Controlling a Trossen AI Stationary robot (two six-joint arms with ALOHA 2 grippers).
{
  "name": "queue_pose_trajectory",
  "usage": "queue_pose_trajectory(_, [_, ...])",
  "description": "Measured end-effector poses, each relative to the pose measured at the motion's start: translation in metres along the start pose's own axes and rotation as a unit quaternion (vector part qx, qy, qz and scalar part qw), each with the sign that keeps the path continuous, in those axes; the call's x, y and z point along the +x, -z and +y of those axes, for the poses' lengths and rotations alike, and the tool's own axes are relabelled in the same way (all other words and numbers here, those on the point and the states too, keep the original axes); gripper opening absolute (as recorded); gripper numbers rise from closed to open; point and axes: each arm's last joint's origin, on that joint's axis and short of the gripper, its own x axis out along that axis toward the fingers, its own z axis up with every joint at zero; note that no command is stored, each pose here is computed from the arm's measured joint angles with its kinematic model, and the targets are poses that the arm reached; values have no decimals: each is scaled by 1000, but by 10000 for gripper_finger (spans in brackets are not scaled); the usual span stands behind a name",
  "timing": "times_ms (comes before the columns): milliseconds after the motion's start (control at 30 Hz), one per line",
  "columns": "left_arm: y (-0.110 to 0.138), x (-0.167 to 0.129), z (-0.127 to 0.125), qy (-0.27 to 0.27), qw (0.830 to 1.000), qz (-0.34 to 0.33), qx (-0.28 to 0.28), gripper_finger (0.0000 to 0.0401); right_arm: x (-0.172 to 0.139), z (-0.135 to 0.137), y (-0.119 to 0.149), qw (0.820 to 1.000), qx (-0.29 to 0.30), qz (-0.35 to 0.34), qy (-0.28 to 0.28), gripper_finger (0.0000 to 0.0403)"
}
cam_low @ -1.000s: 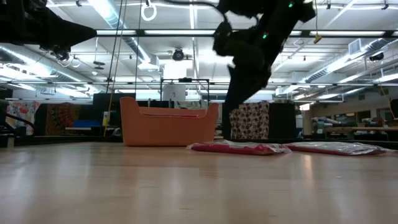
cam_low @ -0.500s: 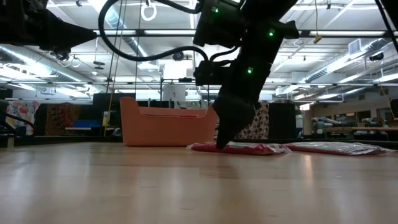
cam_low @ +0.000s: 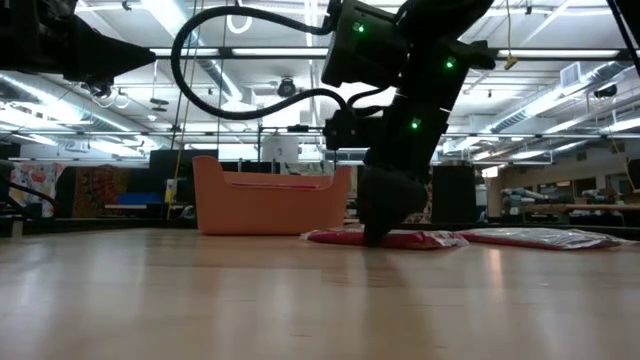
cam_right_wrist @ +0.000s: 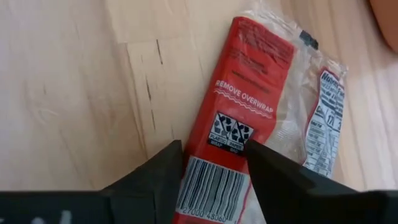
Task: Sort popcorn bags into baskets
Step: Put the red popcorn bag into the orange bin
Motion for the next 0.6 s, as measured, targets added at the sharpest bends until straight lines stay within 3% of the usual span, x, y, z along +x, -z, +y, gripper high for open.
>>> queue_pose_trajectory(200, [0, 0, 0, 0, 1000, 0, 0, 50, 2, 0, 5, 1000, -30, 9, -6, 153])
queue_pose_trajectory(467, [0, 0, 0, 0, 1000, 0, 0, 50, 2, 0, 8, 998, -56, 22, -10, 18])
queue_pose_trajectory(600, [0, 0, 0, 0, 1000, 0, 0, 50, -3, 3, 9, 997, -78, 12, 15, 20])
